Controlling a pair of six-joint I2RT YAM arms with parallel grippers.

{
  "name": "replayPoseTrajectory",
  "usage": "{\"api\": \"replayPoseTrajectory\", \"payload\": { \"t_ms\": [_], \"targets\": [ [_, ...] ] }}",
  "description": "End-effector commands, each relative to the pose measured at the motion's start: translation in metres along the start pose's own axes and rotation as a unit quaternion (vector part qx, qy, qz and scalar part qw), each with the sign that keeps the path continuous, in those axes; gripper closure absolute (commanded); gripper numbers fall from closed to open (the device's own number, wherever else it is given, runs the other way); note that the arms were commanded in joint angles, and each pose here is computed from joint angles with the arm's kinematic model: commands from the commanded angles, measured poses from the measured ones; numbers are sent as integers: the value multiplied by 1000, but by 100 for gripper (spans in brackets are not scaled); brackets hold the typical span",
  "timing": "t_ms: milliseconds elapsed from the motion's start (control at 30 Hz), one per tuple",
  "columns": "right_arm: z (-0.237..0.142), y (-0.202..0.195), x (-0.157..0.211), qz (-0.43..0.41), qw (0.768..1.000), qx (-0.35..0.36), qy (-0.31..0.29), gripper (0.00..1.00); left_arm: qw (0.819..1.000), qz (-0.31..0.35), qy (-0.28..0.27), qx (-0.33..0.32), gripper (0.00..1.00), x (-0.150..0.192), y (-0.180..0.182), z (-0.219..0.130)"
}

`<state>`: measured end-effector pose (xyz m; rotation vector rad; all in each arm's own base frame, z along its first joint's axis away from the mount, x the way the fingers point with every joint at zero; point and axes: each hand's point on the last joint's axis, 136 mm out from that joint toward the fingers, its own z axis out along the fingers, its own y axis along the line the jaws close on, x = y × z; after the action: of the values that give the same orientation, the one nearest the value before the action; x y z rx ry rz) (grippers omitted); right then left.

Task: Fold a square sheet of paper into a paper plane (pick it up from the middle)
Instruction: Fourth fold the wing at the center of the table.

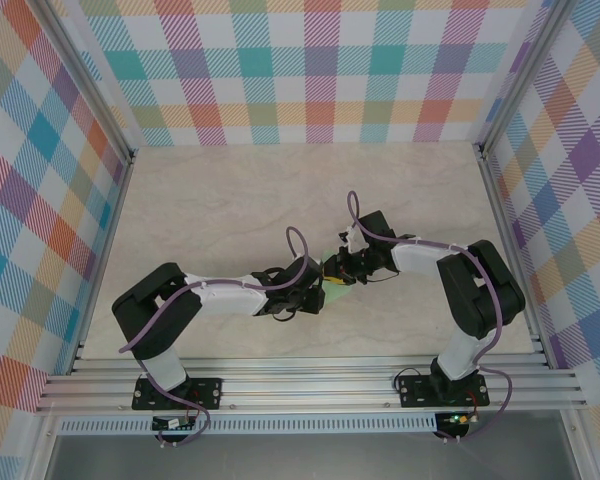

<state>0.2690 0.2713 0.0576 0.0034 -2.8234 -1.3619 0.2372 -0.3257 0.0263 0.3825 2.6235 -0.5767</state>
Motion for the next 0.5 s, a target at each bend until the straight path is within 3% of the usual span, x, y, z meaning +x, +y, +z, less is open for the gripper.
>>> {"api": "replayPoseTrajectory", "payload": {
  "t_ms": [0, 167, 467],
  "targets": [
    [-5, 8, 2, -9, 1000, -4, -3, 82, 1000, 13, -1, -2, 81, -3, -5, -1],
    [-9, 8, 3, -13, 1000, 1, -6, 81, 1000, 15, 2, 23, 89, -2, -13, 0],
    [-10, 3, 6, -12, 1000, 14, -8, 78, 998, 6, 3, 59, 92, -3, -23, 1]
  ]
}}
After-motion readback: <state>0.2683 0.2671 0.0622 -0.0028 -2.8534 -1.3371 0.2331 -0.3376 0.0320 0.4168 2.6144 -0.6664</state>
